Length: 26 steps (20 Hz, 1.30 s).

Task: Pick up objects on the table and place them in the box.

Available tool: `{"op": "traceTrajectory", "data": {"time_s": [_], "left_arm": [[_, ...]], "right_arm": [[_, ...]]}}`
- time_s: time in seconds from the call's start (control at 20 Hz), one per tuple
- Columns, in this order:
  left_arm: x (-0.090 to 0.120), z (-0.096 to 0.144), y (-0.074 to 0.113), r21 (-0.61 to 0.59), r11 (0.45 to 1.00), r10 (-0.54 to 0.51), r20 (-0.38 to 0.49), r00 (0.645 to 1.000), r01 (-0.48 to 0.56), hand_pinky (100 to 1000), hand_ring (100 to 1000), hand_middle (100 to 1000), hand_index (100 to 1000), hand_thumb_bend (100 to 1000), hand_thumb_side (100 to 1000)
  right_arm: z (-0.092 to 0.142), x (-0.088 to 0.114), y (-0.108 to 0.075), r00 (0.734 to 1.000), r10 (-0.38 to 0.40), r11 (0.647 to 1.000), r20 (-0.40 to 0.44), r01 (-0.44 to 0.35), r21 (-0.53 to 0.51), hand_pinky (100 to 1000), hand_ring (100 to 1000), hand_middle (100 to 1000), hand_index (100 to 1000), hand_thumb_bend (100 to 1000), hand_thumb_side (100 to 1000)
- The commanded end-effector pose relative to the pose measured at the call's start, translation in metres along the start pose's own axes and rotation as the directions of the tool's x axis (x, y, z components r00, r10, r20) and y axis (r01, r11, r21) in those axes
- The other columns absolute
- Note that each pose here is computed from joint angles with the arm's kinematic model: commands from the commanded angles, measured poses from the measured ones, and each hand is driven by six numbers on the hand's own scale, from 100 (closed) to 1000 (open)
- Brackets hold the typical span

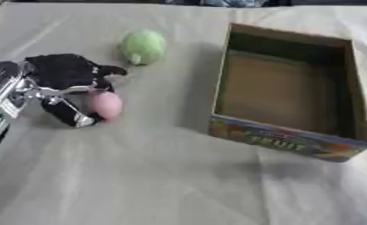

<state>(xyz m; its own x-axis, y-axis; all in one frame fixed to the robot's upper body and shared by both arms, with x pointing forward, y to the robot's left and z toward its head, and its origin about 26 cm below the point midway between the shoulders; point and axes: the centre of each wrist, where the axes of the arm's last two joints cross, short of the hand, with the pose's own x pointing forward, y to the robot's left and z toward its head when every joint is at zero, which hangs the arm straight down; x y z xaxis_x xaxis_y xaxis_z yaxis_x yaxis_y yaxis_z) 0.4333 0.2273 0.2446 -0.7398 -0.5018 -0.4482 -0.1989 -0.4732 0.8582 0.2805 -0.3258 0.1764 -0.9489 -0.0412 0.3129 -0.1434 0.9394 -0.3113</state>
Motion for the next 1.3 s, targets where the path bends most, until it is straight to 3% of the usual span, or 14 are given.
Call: {"op": "traceTrajectory", "data": {"time_s": [0.05,0.4,0.55,0.8,1.3], "left_arm": [[-0.003,0.004,0.005,0.003,1.0,-0.018,-0.005,1.0,0.018,589,664,1000,701,197,337],[0.0,0.003,0.002,-0.016,1.0,0.008,0.012,1.0,-0.008,545,616,1000,669,148,323],[0.0,0.007,0.004,0.0,1.0,0.025,0.018,1.0,-0.025,501,585,1000,650,101,275],[0.001,0.017,0.013,0.109,0.989,0.102,0.011,0.995,-0.103,389,503,1000,563,100,212],[0.008,0.023,0.031,0.29,0.902,0.321,0.048,0.946,-0.321,274,423,1000,475,100,341]], "right_arm": [[-0.005,0.005,-0.002,1.0,0.015,1.0,0.017,-0.015,0.016,894,820,575,929,474,1000],[-0.004,0.005,-0.002,1.0,0.019,1.0,0.013,-0.019,0.012,895,820,574,929,473,1000],[-0.004,0.005,-0.003,1.0,0.021,1.0,0.011,-0.021,0.011,895,820,574,929,473,1000],[-0.004,0.005,-0.003,1.0,0.023,1.0,0.008,-0.023,0.005,895,820,574,929,472,1000],[-0.005,0.006,-0.006,1.0,0.008,1.0,0.011,-0.008,-0.023,894,818,577,927,472,1000]]}}
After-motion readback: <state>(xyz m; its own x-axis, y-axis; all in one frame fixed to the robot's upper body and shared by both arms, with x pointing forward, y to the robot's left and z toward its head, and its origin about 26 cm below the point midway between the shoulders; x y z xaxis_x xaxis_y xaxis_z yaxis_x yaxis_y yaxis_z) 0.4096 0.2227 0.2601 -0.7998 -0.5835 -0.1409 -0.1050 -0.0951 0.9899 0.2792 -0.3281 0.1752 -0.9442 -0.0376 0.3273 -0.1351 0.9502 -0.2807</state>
